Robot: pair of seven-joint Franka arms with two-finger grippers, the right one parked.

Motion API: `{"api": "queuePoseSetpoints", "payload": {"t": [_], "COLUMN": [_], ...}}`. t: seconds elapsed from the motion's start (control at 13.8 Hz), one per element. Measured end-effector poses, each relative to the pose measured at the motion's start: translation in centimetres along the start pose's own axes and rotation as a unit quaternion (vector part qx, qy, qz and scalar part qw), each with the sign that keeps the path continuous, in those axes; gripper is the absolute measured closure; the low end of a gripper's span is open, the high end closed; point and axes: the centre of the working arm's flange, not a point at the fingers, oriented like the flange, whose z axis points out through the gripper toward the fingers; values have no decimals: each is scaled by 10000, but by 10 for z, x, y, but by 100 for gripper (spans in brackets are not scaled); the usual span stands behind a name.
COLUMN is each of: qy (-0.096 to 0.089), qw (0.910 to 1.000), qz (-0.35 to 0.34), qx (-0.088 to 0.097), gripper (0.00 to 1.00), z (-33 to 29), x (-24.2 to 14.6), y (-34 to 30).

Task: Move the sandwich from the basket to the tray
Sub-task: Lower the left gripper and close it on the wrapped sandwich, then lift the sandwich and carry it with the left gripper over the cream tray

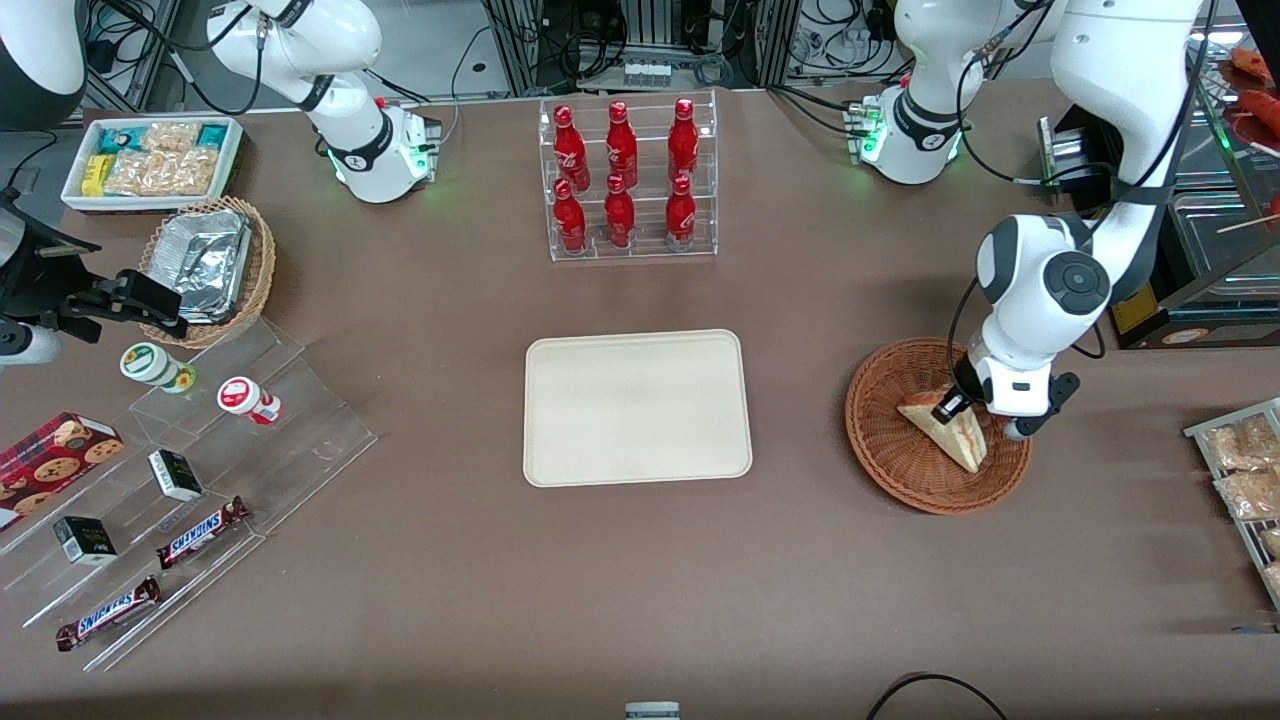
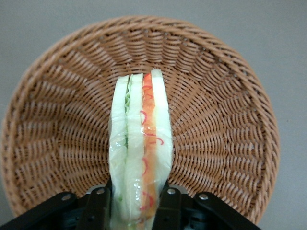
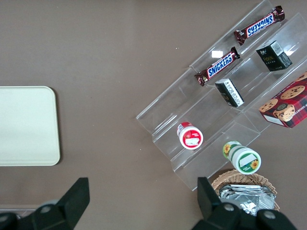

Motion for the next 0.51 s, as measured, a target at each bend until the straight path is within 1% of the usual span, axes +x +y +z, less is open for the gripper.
{"api": "queuePoseSetpoints", "payload": {"t": [0.07, 0.15, 0.22, 0.29, 0.51], "qy": [-24, -40, -38, -23, 31], "qw": [9998, 9992, 9983, 9972, 9928], "qz": [115, 253, 413, 580, 1112], "qx": [157, 305, 416, 466, 455], "gripper": [70, 74, 80, 82, 82], "z": [-18, -40, -64, -87, -142], "x": [4, 5, 2, -6, -44], "y": [8, 20, 37, 57, 118]}}
